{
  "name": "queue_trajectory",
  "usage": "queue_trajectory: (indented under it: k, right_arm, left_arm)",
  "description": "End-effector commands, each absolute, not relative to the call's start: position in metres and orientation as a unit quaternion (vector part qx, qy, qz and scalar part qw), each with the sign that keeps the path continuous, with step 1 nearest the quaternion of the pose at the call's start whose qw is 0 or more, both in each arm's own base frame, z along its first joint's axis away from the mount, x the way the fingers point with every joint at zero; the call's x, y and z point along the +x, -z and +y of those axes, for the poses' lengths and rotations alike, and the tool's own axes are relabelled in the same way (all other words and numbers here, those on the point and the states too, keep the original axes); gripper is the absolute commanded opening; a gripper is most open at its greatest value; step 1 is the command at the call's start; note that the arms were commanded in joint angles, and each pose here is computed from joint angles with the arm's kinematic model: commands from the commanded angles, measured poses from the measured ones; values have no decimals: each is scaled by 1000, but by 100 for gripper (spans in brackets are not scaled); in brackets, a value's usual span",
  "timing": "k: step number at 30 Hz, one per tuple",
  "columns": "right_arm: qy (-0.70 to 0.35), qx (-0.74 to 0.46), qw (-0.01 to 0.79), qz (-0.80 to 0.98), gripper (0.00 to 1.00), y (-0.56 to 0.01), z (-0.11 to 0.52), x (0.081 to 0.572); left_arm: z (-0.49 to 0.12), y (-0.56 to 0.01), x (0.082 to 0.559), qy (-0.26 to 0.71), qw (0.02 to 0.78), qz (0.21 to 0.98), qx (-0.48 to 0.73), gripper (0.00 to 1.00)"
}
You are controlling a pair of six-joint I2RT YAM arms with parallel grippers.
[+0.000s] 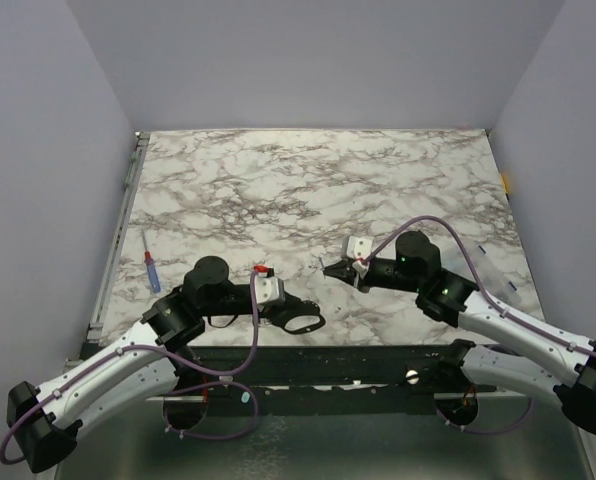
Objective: Put the keys on the keyring
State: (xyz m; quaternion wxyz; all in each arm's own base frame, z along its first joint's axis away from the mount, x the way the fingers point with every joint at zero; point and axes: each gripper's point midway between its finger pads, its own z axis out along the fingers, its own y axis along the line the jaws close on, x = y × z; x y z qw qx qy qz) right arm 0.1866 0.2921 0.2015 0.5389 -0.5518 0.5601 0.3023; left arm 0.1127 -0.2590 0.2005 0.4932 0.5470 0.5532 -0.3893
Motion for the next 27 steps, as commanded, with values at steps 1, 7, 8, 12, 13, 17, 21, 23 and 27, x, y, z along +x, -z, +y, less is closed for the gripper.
queue_trajectory:
  k: [1,7,8,12,13,17,21,23,27]
  right_arm:
    - [-299,-562,552,539,1,-215,289,181]
    - [-279,-565,536,562,1,-212,287,188]
    - [-281,-568,530,564,1,-213,286,186]
    - [-317,-578,530,534,1,-224,291,170]
    - [-324,-582,526,528,1,-225,291,166]
    - [-344,-605,496,519,1,-222,292,153]
    - [-359,-624,468,512,1,-219,294,143]
    - [-360,-634,459,508,1,-218,294,141]
    - [-348,-646,452,507,1,-217,292,143]
  left_arm:
    - [-265,-222,108,411,502,528,548,0]
    - [-272,-231,111,433,492,544,524,0]
    - [-273,-231,110,438,487,545,523,0]
    - [-276,-232,112,440,483,549,521,0]
    - [-276,-233,112,440,484,548,522,0]
    - [-274,-241,114,437,496,548,513,0]
    - [-271,-241,118,421,512,544,515,0]
    - [-271,-238,120,410,517,540,522,0]
    - [-271,-227,125,385,522,525,551,0]
